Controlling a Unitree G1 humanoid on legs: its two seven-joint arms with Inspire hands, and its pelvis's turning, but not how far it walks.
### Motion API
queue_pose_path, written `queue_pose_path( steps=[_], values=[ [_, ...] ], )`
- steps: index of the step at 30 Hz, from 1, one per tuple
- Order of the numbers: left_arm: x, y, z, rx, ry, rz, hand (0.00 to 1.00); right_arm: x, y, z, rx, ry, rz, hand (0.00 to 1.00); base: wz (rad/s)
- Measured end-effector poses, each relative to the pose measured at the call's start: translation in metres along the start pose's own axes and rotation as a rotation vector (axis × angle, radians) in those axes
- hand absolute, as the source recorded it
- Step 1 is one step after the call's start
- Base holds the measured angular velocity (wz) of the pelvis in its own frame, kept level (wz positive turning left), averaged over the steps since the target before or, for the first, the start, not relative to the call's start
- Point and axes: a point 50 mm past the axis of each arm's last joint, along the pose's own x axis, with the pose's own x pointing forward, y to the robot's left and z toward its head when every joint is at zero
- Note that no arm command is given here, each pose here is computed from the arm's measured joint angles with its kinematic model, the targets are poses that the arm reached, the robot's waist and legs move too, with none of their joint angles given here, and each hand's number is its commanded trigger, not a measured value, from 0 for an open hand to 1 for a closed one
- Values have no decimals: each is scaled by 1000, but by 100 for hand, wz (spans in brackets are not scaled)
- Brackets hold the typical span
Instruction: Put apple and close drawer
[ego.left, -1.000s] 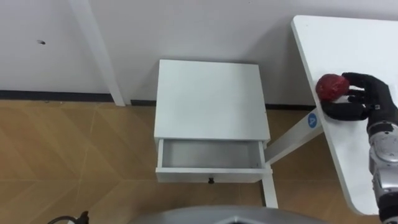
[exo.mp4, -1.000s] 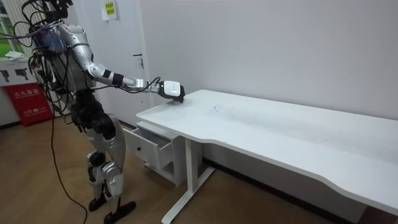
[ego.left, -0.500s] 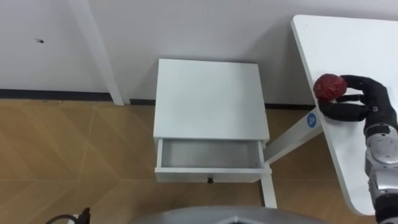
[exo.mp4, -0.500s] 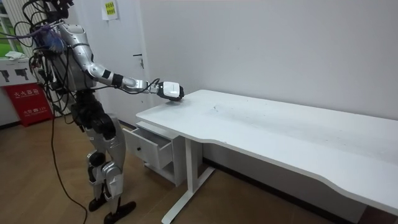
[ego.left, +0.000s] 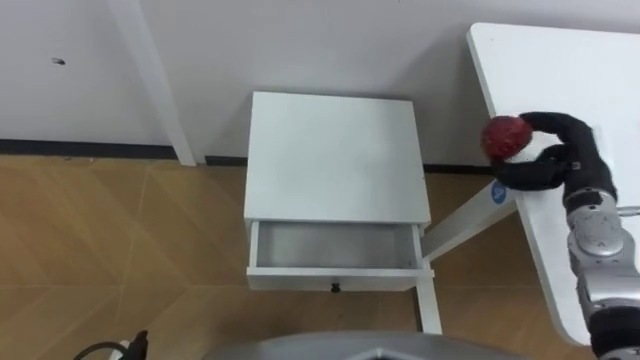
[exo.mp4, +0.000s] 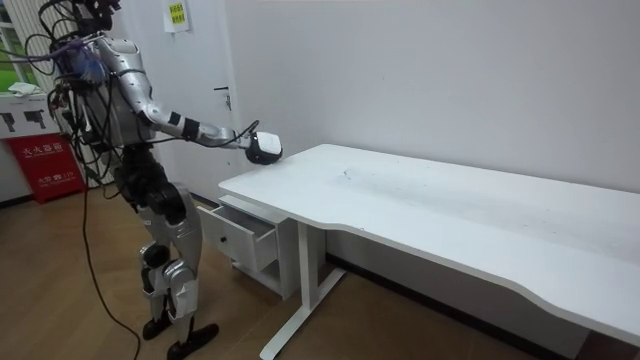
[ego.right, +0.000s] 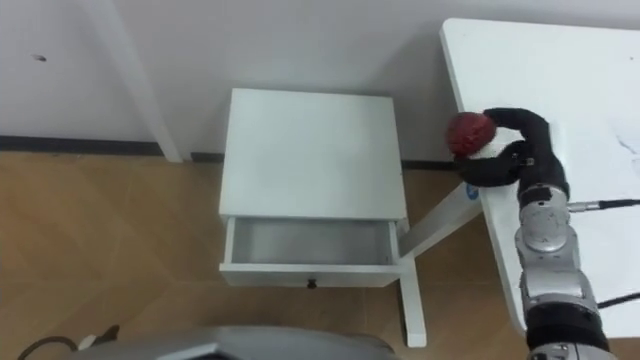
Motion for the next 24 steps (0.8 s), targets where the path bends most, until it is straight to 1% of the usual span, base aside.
queue_pose_path(
  steps=[5,10,15,19,23,24],
  values=[
    [1,-2,6,12,-19,-10,0,0,33,19,-82,-67,194,100,7],
    [1,-2,6,13,-20,-23,0,-3,50,26,-139,-94,302,100,13],
    [1,-5,7,12,-19,-35,0,-6,59,40,-176,-146,344,100,0],
    [1,-5,8,10,-20,-34,0,-8,65,41,-183,-149,370,100,3],
    [1,-7,10,7,-23,-40,0,-9,70,41,-246,-141,392,100,0],
    [1,-7,10,7,-23,-40,0,-10,70,41,-254,-141,395,84,4]
  ],
)
